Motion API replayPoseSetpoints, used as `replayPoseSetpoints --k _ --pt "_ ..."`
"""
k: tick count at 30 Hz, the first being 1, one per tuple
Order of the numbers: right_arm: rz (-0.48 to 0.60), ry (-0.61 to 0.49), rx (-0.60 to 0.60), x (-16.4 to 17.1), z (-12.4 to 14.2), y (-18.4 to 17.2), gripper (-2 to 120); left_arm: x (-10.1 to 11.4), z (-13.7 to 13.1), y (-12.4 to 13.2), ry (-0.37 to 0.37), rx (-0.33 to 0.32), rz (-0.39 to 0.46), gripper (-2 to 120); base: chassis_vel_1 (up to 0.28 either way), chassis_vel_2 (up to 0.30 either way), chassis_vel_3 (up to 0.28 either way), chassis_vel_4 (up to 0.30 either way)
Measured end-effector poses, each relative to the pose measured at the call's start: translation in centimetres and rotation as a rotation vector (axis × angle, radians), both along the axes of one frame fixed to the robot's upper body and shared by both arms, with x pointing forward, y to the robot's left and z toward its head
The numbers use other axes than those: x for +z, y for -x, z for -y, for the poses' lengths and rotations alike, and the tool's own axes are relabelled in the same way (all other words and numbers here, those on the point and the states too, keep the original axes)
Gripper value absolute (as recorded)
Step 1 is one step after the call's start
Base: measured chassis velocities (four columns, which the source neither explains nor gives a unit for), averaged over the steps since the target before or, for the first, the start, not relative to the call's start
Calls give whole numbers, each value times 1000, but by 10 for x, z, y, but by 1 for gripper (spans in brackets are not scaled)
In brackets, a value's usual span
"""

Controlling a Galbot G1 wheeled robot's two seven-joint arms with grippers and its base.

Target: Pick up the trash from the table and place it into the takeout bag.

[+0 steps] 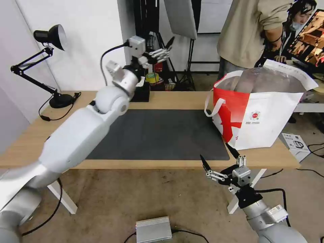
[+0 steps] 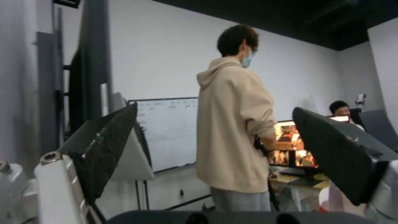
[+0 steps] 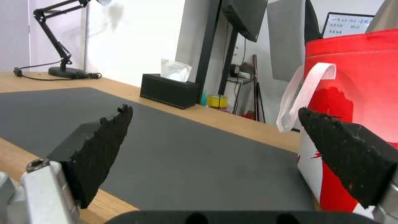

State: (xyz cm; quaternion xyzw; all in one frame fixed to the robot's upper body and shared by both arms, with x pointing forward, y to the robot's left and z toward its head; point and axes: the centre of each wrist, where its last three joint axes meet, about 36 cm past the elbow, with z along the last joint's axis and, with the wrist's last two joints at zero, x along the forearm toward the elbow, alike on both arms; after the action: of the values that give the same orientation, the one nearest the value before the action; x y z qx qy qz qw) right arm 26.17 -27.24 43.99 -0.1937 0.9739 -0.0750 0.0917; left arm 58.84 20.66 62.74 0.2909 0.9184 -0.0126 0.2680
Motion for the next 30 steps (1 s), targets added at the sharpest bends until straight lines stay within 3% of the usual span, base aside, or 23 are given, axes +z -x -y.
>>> replayPoseSetpoints --k 5,14,30 --pt "0 0 0 0 0 0 100 -3 -25 22 -5 27 -12 100 0 0 0 0" --pt "0 0 0 0 0 0 100 -19 -79 87 -38 110 -87 100 0 0 0 0" --pt "0 0 0 0 0 0 100 -64 -117 182 -48 227 -208 100 0 0 0 0"
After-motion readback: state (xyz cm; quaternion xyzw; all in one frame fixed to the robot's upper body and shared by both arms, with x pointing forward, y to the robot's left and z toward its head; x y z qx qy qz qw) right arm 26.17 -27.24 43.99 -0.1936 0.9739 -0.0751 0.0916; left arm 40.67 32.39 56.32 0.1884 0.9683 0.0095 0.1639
